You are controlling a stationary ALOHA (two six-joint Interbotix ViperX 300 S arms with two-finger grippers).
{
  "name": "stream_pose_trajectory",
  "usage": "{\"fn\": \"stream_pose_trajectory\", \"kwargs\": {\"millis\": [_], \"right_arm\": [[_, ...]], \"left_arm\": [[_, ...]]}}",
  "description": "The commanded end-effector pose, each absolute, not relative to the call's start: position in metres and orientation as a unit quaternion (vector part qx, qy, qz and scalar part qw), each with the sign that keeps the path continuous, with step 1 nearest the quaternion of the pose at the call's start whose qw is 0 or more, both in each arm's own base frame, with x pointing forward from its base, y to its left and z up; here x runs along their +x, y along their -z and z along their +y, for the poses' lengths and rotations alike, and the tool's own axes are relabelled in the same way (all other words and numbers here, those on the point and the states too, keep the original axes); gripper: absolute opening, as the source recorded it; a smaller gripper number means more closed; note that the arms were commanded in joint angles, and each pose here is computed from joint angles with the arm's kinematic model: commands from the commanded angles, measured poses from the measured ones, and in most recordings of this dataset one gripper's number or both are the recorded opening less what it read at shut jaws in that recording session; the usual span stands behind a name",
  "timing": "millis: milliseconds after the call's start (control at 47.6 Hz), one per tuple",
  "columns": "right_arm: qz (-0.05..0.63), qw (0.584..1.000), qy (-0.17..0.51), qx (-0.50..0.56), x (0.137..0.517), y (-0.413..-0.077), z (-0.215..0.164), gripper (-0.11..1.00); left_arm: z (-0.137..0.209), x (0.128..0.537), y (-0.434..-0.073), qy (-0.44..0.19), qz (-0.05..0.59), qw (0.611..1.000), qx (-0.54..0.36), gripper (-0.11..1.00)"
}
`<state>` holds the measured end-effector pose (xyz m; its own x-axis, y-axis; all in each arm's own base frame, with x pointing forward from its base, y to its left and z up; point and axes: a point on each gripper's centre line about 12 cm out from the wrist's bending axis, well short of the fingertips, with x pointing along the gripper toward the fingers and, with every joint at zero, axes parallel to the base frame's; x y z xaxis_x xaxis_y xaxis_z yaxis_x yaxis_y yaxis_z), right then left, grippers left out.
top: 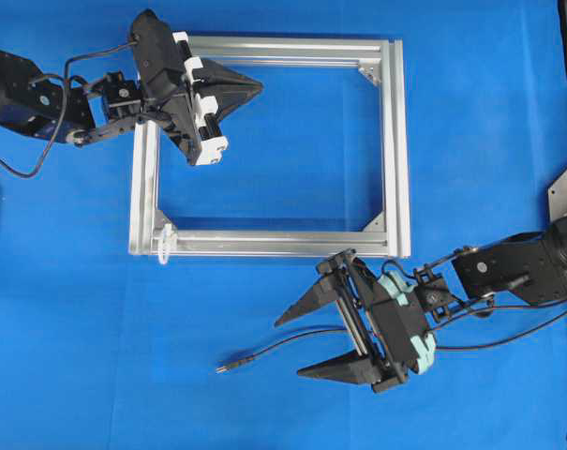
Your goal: Insert the wire through the string loop located on the left side.
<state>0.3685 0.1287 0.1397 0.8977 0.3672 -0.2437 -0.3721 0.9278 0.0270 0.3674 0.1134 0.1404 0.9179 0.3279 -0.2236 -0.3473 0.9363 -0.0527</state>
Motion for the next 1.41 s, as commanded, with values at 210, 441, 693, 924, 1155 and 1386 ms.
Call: {"fn": "stream_pose_trajectory", "kwargs": {"millis": [210,441,693,924,1155,1386], "right_arm": [[0.144,0.974,-0.172,0.018,0.389,-0.119,0.134,0.82],[0.170,0.971,-0.162,0.037,0.404,-0.091,0.137,0.82],[0.180,0.971,-0.152,0.045,0.408,-0.079,0.136,0.81],[0.183,0.970,-0.152,0.044,0.407,-0.078,0.136,0.70],[0.195,0.969,-0.147,0.042,0.406,-0.074,0.132,0.08],[0.195,0.969,-0.149,0.041,0.407,-0.075,0.132,0.00]], "left_arm": [[0.116,0.374,-0.158,-0.172,0.078,0.981,-0.042,0.00],[0.115,0.373,-0.157,-0.172,0.080,0.981,-0.042,0.00],[0.115,0.373,-0.157,-0.171,0.081,0.981,-0.042,0.00],[0.115,0.372,-0.156,-0.172,0.082,0.981,-0.041,0.00],[0.115,0.372,-0.157,-0.172,0.081,0.981,-0.041,0.00],[0.115,0.372,-0.157,-0.172,0.080,0.981,-0.041,0.00]]}}
